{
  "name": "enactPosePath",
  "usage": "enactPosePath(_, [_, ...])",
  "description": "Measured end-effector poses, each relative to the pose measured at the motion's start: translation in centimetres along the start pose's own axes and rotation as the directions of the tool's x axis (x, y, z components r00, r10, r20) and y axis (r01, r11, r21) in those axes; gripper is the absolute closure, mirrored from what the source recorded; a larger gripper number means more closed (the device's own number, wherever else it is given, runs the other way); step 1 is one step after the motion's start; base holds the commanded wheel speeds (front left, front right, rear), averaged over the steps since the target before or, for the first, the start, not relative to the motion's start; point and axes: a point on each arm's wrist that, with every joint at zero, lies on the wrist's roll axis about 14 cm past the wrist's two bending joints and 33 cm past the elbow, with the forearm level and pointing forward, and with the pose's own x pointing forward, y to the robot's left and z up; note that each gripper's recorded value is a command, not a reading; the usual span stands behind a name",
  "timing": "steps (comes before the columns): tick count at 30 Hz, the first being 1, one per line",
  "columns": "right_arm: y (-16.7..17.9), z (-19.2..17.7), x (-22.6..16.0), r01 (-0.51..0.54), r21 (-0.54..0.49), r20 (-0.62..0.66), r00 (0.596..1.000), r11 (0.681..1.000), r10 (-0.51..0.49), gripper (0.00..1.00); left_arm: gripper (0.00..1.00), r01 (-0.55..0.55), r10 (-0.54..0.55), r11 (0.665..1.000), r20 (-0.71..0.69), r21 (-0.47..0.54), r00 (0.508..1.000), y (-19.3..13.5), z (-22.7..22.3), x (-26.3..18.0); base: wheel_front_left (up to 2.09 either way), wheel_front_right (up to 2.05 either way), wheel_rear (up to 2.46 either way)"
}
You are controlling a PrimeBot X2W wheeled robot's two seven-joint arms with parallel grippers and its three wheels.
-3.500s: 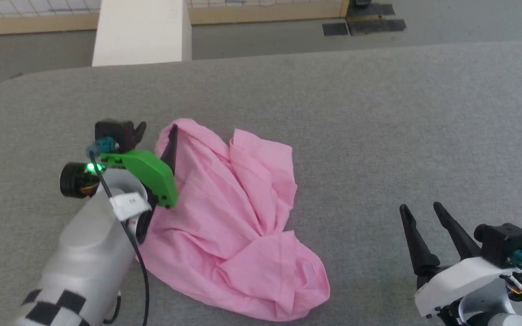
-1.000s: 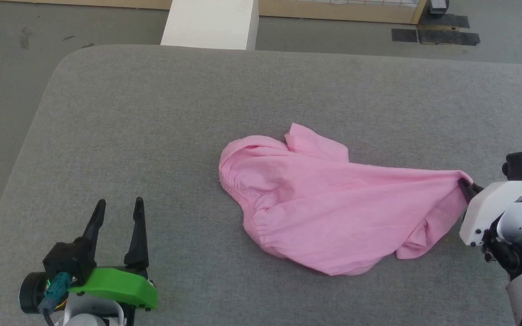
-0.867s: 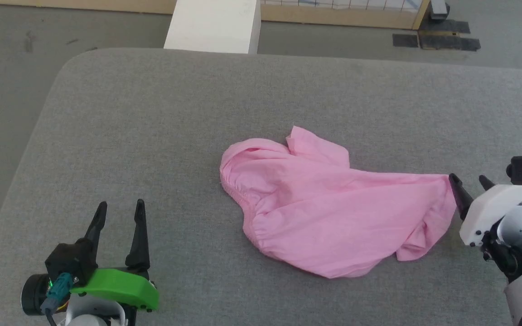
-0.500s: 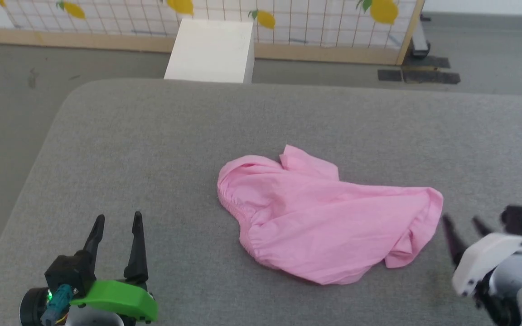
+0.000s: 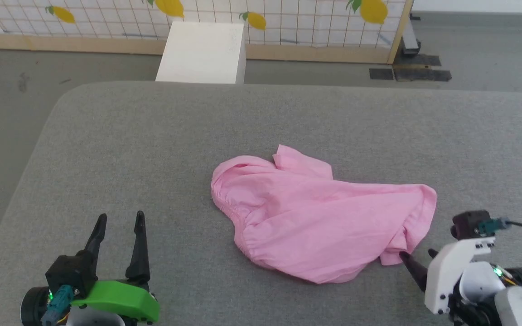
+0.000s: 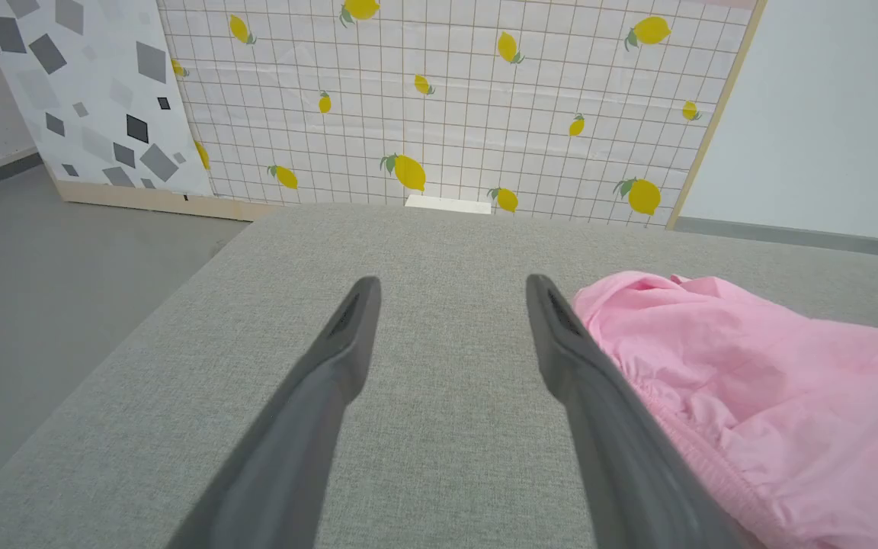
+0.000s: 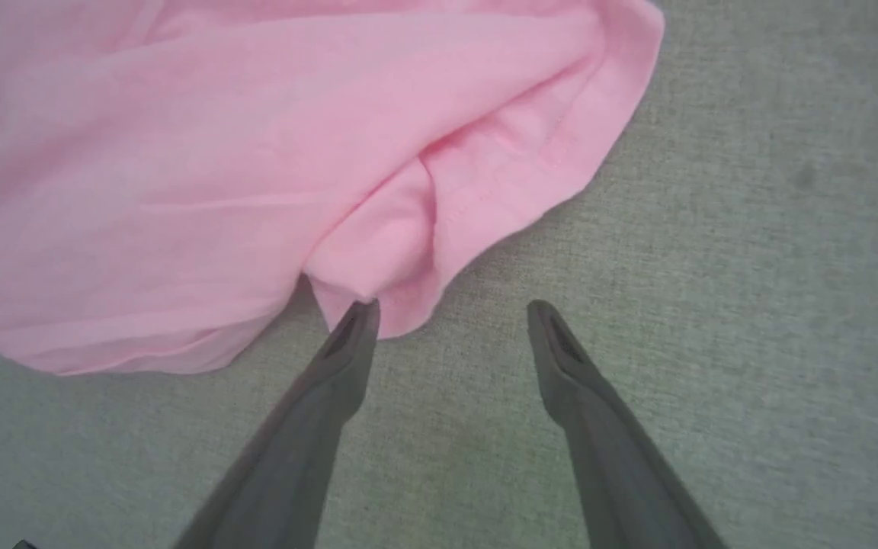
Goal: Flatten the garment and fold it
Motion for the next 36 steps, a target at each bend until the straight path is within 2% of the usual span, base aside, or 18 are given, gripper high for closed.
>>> enactPosePath(6, [0.3, 0.0, 2.3, -0.015, -0.013, -0.065, 0.998, 1.0, 0.015, 0.0, 0.0, -0.009, 0.009, 1.0, -0.029, -0.001, 1.0, 0.2, -0.9, 0.3, 0.0, 0.0, 0.0])
enactPosePath(7, [0.4, -0.2, 2.6, -0.018, -0.017, -0.079, 0.997, 1.0, 0.016, 0.82, 0.0, -0.012, 0.012, 1.0, -0.034, -0.001, 0.999, 0.3, -1.1, 0.3, 0.0, 0.0, 0.0])
enactPosePath(8, [0.4, -0.3, 2.8, -0.019, -0.018, -0.087, 0.996, 1.0, 0.017, 1.0, 0.0, -0.015, 0.015, 1.0, -0.038, -0.001, 0.999, 0.3, -1.2, 0.3, 0.0, 0.0, 0.0])
enactPosePath(16, [-1.0, 1.3, 2.6, 0.005, -0.029, -0.044, 0.999, 1.0, -0.006, 1.0, 0.0, -0.025, 0.025, 1.0, -0.045, -0.002, 0.999, 0.6, -1.6, 0.2, 0.0, 0.0, 0.0])
enactPosePath(23, [-5.3, 4.8, -0.1, 0.106, -0.01, 0.072, 0.992, 0.994, -0.105, 1.0, 0.0, -0.006, 0.005, 1.0, -0.031, -0.006, 0.999, 0.0, -1.3, 0.6, 0.0, 0.0, 0.0])
enactPosePath(26, [-7.6, 5.2, -1.2, 0.164, 0.009, 0.079, 0.983, 0.986, -0.164, 1.0, 0.0, -0.002, 0.002, 1.0, -0.034, -0.008, 0.999, -0.2, -1.4, 0.7, 0.0, 0.0, 0.0])
enactPosePath(33, [-13.0, 2.8, -2.8, 0.291, 0.092, 0.005, 0.956, 0.952, -0.293, 1.0, 0.0, -0.001, 0.0, 1.0, -0.059, -0.009, 0.998, -0.1, -2.2, 0.9, 0.0, 0.0, 0.0])
enactPosePath(36, [-13.7, 0.7, -2.6, 0.31, 0.126, -0.041, 0.951, 0.942, -0.308, 1.0, 0.0, -0.003, 0.003, 1.0, -0.064, -0.009, 0.998, -0.1, -2.4, 1.1, 0.0, 0.0, 0.0])
